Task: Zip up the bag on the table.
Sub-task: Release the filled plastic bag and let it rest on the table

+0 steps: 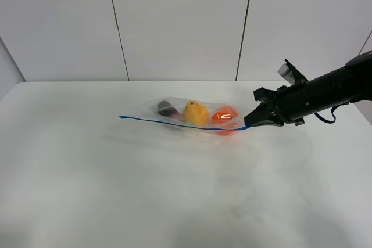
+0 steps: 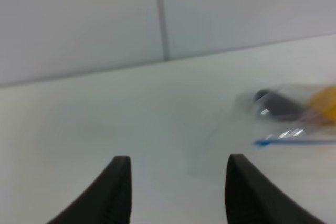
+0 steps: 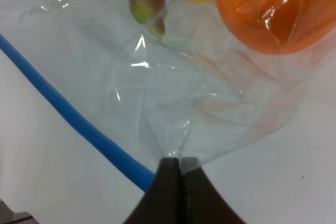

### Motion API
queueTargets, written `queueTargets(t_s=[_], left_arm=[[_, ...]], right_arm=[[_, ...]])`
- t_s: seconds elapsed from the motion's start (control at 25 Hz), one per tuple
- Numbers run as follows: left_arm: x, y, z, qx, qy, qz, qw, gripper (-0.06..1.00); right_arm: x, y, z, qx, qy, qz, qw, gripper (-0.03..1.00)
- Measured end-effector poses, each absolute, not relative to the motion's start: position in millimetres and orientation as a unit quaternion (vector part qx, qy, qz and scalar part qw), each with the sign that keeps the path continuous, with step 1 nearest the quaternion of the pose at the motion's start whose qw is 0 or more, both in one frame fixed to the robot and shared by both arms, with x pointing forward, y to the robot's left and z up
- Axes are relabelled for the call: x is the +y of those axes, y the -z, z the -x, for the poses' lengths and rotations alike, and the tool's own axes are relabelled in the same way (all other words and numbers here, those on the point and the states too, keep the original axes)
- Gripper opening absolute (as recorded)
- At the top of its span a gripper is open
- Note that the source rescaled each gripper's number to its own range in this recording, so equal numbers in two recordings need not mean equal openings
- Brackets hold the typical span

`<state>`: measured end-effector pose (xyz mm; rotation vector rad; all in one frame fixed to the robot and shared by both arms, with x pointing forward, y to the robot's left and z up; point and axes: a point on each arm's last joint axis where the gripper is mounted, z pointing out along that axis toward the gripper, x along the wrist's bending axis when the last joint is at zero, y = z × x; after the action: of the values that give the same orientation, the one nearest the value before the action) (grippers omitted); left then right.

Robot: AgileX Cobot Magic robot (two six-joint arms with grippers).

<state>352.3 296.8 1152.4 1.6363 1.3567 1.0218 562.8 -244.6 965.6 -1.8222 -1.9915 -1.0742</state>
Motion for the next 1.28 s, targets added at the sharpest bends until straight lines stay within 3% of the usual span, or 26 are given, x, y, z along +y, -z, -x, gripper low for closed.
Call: queueTargets(t_s=[0.52, 0.76, 1.04, 1.28], left_arm=[[304.1, -1126.4, -257.2, 0.577, -0.432, -0.582, 0.377, 0.87], [303.3, -1116.2, -237.6, 0.59, -0.414, -0.59, 0.364, 0.87], [296.9, -1104.3, -224.0, 0.592, -0.389, -0.581, 0.401, 0.87], [294.1, -1078.9, -226.6, 0.604, -0.356, -0.593, 0.396, 0.87]], right_arm=[[-245.0, -965.4, -563.4, -0.68, 0.367, 0.624, 0.114, 0.0], [-245.2, -965.4, -563.5, -0.68, 0.367, 0.624, 0.113, 0.0], [-245.2, -965.3, -563.6, -0.681, 0.367, 0.624, 0.112, 0.0], [-245.2, -965.3, -563.6, -0.681, 0.367, 0.624, 0.112, 0.0]])
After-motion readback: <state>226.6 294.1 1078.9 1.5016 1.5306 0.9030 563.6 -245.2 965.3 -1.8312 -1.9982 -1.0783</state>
